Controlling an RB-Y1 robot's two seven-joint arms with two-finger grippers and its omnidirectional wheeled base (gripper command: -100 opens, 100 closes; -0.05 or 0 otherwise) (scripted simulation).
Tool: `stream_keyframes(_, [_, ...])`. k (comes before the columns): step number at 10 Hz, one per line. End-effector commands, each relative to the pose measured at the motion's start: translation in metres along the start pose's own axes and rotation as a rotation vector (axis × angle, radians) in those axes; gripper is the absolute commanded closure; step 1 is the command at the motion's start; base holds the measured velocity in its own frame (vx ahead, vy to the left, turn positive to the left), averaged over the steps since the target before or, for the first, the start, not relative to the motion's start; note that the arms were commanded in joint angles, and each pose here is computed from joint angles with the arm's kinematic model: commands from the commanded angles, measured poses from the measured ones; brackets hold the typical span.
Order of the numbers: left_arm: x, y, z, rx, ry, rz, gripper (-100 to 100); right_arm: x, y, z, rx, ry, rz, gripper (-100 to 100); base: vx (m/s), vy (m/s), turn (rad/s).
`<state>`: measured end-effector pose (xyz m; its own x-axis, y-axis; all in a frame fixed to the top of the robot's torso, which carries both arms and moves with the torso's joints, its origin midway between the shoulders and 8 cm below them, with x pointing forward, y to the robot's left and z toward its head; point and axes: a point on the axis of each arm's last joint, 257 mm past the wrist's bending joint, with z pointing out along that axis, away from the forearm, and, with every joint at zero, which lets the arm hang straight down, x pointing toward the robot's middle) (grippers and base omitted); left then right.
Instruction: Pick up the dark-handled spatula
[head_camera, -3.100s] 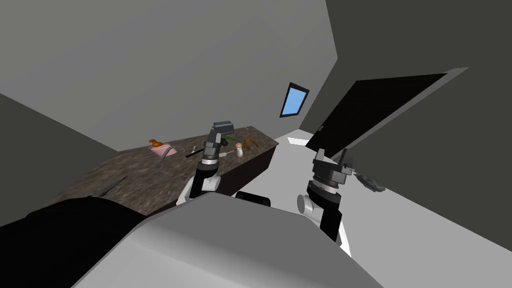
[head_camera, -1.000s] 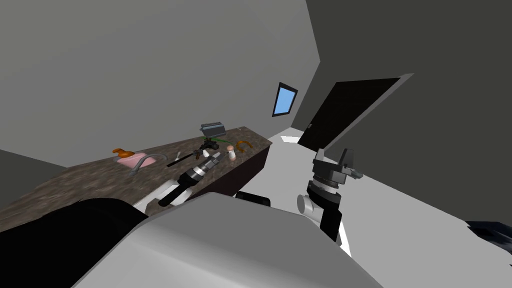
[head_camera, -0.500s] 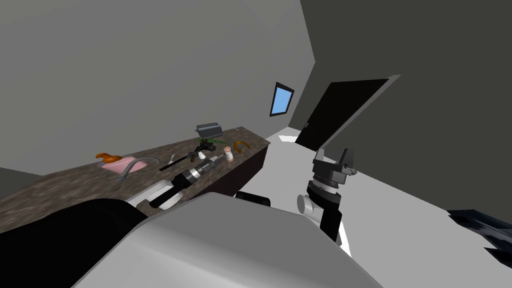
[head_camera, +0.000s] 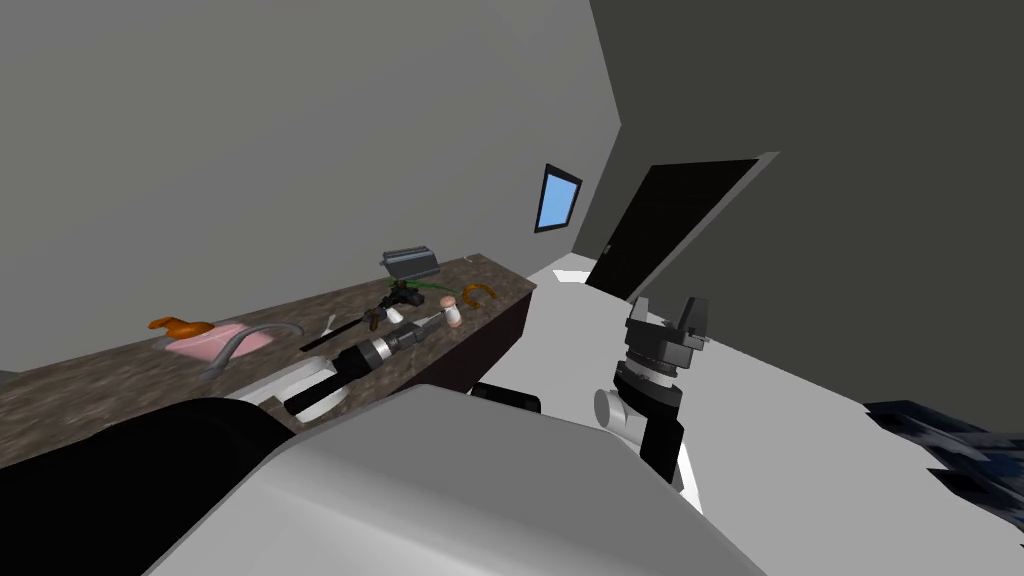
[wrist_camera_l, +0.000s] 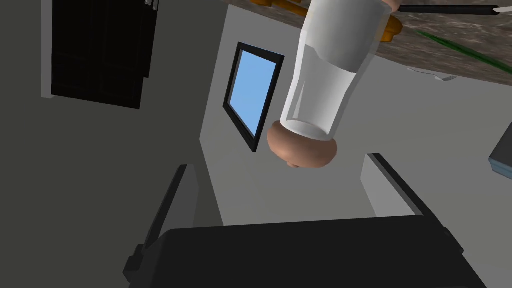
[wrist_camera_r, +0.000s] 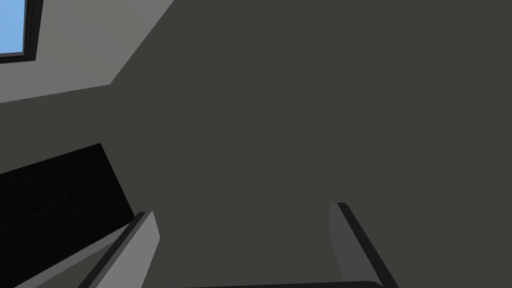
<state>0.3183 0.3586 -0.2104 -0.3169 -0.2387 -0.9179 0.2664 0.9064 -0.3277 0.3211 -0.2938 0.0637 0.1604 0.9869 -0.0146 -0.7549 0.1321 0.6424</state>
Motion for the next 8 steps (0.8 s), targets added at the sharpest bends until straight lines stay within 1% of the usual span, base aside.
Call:
stream_keyframes(1, [0.015,0.018,-0.006,-0.029,0.064,0.027,-100,0.000,0.000,0.000,0.000,0.000,0.000,0,0.030,-0.005,-0.102])
stream_keyframes(2, [0.014,0.018,-0.006,-0.020,0.081,0.045,-100,0.000,0.000,0.000,0.000,0.000,0.000,0,0.025,-0.002,-0.059])
stream_keyframes(3, [0.026,0.033,-0.014,-0.047,0.129,0.060,-100,0.000,0.000,0.000,0.000,0.000,0.000,0,0.032,-0.007,-0.101])
stream_keyframes(4, [0.024,0.033,-0.014,-0.039,0.144,0.078,-100,0.000,0.000,0.000,0.000,0.000,0.000,0,0.033,-0.007,-0.067])
stream_keyframes(5, [0.035,0.049,-0.023,-0.066,0.191,0.090,-100,0.000,0.000,0.000,0.000,0.000,0.000,0,0.039,-0.016,-0.122])
stream_keyframes(6, [0.034,0.049,-0.022,-0.057,0.207,0.109,-100,0.000,0.000,0.000,0.000,0.000,0.000,0,0.031,-0.006,-0.046])
stream_keyframes(7, [0.044,0.064,-0.032,-0.082,0.254,0.120,-100,0.000,0.000,0.000,0.000,0.000,0.000,0,0.040,-0.005,-0.116])
stream_keyframes(8, [0.042,0.064,-0.032,-0.074,0.269,0.139,-100,0.000,0.000,0.000,0.000,0.000,0.000,0,0.032,0.000,-0.055])
